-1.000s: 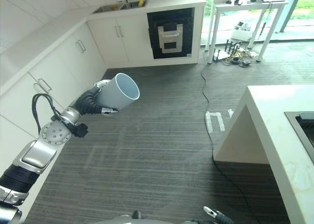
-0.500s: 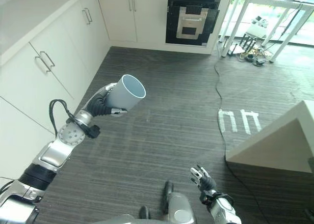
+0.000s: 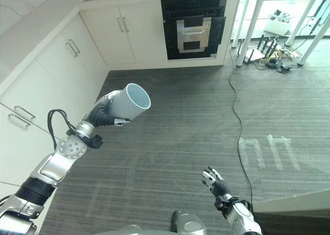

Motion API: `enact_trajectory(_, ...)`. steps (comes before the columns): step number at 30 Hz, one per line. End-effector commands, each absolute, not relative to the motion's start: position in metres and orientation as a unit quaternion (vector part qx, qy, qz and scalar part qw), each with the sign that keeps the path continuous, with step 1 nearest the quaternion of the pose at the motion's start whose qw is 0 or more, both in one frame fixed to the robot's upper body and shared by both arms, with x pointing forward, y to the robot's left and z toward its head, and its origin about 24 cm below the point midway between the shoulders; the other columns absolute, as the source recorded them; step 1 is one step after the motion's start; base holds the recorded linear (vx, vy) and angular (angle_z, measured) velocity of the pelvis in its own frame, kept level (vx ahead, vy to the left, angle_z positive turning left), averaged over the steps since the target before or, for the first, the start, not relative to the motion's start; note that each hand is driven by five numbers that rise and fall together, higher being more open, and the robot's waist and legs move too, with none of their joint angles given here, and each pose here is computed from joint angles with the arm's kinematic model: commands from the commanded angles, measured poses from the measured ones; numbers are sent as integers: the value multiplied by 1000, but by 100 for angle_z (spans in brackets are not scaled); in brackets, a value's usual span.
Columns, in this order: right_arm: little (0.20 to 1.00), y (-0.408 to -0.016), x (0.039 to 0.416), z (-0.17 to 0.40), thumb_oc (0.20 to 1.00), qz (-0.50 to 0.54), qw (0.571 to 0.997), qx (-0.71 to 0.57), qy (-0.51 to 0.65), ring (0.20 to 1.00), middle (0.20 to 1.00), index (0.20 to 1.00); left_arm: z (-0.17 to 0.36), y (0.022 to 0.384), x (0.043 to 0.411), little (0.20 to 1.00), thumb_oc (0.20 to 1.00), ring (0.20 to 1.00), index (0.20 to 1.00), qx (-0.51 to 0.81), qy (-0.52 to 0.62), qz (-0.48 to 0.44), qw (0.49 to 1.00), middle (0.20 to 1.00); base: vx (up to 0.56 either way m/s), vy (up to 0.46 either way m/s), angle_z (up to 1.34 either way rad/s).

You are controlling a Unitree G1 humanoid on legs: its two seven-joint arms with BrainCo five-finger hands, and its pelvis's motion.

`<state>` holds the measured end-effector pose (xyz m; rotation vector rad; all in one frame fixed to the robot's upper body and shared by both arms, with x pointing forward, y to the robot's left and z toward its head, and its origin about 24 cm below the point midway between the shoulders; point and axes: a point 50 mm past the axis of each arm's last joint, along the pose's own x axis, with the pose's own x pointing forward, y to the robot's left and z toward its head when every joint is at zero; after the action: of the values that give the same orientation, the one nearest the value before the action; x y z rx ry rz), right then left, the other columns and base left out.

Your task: Place the dishes in the dishwasher.

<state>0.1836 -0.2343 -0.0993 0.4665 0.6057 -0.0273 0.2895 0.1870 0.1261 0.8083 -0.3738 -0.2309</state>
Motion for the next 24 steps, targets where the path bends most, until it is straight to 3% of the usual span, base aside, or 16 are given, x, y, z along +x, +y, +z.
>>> enact_trajectory(1,1000,-231,191,-86,1000,26,941,211,263,1000,1000,1000,148,199,294,200,200,200,200,388,-231,-64,890,200,669,271,-159)
enact_trajectory(9,1000,-225,177,-95,1000,40,935,185,302,1000,1000,1000,155,206,294,200,200,200,200,426,-225,-94,871,200,779,372,-131)
enact_trajectory(14,1000,-200,184,-96,1000,63,930,188,311,1000,1000,1000,145,198,300,200,200,200,200,452,-204,-96,863,200,377,167,11)
enact_trajectory(24,1000,-208,177,-98,1000,51,928,198,312,1000,1000,1000,143,190,301,200,200,200,200,457,-202,-96,861,200,281,-186,66)
